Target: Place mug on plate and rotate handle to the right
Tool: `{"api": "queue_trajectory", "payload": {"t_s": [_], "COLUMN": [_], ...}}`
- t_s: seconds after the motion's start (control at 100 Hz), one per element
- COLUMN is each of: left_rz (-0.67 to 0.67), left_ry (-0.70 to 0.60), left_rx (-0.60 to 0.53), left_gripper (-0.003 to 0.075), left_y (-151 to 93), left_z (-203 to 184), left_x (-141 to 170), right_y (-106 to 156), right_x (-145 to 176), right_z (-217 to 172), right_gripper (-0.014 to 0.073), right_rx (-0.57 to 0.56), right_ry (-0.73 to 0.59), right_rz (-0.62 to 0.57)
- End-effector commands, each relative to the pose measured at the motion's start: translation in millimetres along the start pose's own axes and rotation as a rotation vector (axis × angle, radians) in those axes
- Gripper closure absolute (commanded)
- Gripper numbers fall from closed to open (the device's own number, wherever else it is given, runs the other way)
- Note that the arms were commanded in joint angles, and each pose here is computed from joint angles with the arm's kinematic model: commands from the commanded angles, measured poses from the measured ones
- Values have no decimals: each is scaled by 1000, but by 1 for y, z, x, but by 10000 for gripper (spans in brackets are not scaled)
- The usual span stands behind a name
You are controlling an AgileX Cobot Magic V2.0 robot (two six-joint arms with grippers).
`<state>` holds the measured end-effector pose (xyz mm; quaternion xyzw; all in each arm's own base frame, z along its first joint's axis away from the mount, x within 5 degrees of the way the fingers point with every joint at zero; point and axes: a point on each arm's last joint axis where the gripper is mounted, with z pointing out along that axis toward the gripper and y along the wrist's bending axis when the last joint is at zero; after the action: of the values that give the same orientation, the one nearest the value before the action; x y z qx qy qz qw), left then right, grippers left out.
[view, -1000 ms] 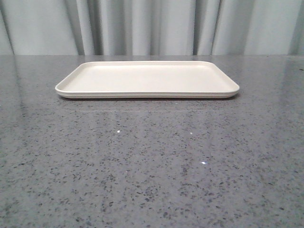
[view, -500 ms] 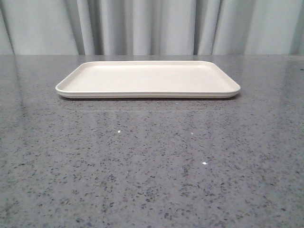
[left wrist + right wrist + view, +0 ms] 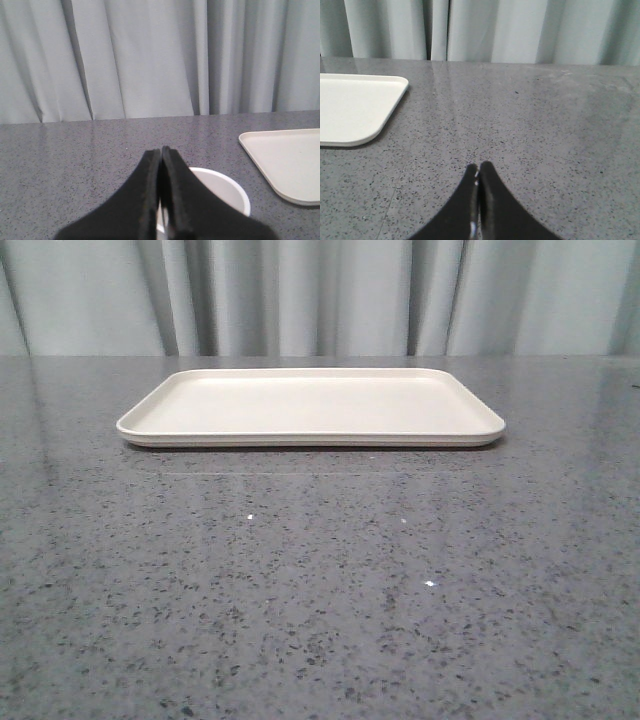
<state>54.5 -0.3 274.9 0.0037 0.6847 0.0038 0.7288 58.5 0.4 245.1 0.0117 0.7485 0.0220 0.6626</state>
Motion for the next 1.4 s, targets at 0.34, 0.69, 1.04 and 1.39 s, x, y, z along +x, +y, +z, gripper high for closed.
{"api": "queue_trajectory", "payload": {"t_s": [0.34, 0.69, 1.04, 1.39], "left_rz": [-10, -10, -10, -43], "left_ry": [34, 31, 144, 325], "left_rx": [1, 0, 7, 14], "left_gripper": [739, 739, 682, 364], "left_y": [1, 1, 0, 0], "left_z": [31, 35, 47, 67], "left_x": [-50, -52, -60, -88], "right_y": [3, 4, 4, 11], "right_x": [-67, -70, -72, -94], "right_z": [29, 48, 51, 64], "right_gripper": [657, 657, 576, 359], "right_rx": [11, 11, 15, -17], "right_ry": [83, 128, 168, 252], "right_rz": [0, 0, -1, -13]}}
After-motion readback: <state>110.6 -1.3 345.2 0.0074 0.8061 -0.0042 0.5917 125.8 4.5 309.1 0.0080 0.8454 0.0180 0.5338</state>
